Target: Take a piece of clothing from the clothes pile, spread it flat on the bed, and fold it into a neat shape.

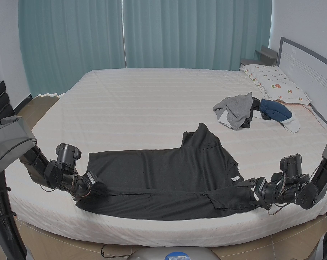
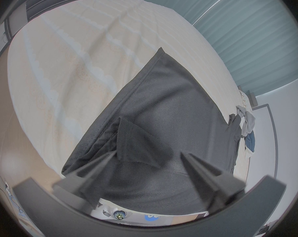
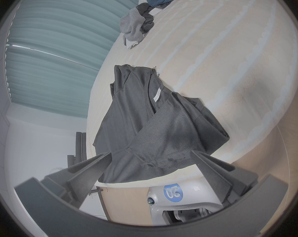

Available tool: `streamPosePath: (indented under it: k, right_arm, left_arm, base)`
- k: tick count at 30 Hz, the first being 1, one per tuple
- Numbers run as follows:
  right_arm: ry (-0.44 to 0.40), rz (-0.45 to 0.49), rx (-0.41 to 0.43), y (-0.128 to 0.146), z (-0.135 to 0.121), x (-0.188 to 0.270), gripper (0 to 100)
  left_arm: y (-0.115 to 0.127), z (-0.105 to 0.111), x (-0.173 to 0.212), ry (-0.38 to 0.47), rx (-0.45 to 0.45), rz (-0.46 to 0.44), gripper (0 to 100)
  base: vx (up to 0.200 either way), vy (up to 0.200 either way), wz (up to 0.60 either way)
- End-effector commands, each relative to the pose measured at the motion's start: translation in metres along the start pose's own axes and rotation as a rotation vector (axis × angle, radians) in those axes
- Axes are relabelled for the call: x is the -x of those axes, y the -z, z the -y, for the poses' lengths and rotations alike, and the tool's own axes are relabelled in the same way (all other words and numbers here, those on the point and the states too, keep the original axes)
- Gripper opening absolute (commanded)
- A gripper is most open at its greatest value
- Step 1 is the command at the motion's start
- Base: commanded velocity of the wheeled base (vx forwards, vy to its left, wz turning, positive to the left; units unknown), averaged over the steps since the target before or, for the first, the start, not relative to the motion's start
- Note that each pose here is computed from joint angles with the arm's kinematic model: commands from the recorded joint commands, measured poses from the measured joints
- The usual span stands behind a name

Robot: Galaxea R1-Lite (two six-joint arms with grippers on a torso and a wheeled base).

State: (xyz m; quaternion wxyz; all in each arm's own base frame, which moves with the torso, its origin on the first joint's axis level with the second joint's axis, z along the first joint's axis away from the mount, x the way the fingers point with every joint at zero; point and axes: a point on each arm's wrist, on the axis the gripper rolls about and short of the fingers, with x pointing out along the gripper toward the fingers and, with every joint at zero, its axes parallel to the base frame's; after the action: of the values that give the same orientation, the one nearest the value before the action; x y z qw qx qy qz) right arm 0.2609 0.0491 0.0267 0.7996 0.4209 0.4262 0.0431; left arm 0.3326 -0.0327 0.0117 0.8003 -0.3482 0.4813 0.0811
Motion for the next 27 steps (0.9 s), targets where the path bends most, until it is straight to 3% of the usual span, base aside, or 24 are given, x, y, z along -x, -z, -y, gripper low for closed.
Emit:
streamPosePath:
  k: [1, 15, 27]
  right_arm:
    - [0.001, -0.001, -0.001, 0.0, 0.0, 0.0, 100]
    - [-0.016, 0.039, 0.025, -0.004, -0.007, 0.001, 100]
    - [-0.026, 0.053, 0.043, -0.005, -0.006, -0.003, 100]
  left_arm:
    - [0.0, 0.0, 0.001, 0.0, 0.002, 0.003, 0]
    - [-0.009, 0.006, 0.033, 0.024, 0.013, 0.055, 0]
    - [-0.013, -0.004, 0.032, 0.009, 0.043, 0.048, 0]
  base:
    - [0.0, 0.0, 0.0]
    - [0.0, 0.0, 0.0]
    - [0.0, 0.0, 0.0]
